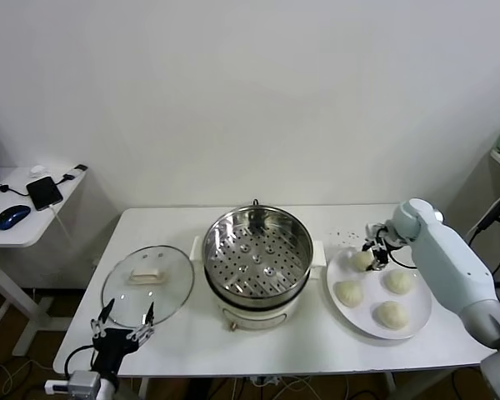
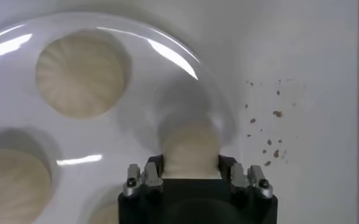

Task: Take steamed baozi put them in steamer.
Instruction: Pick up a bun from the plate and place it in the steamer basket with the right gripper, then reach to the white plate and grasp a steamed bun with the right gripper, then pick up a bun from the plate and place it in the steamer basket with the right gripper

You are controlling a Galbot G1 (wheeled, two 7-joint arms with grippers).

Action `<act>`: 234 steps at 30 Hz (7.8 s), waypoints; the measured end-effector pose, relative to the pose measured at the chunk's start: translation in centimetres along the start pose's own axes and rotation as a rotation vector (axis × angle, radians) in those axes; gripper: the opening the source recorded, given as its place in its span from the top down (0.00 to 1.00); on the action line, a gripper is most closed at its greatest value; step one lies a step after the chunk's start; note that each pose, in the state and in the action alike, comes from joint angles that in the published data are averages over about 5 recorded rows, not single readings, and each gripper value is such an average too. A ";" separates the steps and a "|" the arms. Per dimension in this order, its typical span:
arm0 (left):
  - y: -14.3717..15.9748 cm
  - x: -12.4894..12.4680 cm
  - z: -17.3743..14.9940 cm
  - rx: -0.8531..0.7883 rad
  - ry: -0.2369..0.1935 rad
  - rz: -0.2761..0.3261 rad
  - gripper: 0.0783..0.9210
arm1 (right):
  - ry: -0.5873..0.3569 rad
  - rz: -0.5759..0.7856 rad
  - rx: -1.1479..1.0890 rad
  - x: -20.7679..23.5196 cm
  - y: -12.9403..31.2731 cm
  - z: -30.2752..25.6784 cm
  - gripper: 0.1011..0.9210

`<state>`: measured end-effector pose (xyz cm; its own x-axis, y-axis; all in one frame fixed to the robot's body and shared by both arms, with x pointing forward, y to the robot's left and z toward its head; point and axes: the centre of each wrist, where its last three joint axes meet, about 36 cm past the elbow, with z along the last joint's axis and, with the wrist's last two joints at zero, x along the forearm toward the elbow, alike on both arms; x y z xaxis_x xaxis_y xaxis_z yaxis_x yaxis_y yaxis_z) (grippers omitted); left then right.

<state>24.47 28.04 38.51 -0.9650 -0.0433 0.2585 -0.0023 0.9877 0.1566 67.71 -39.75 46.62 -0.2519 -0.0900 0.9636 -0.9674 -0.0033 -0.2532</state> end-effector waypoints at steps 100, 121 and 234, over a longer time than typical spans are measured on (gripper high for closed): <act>-0.4 -0.8 -0.1 0.004 -0.014 -0.041 0.12 | -0.285 -0.047 0.681 19.1 -12.9 -24.3 0.12; -0.8 -0.3 -0.5 0.047 0.001 -0.010 0.12 | -0.140 -0.106 0.118 15.9 -3.8 -9.4 0.12; -1.0 -2.1 -1.3 0.020 -0.004 -0.016 0.12 | -0.094 -0.199 0.146 18.6 -5.4 -31.1 0.43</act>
<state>26.89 26.96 39.06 -0.9658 -0.0587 0.2526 -0.0232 0.9897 0.1414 67.45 -10.40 68.56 -0.0472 -0.1654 0.9851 -0.9820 -0.1730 -0.0761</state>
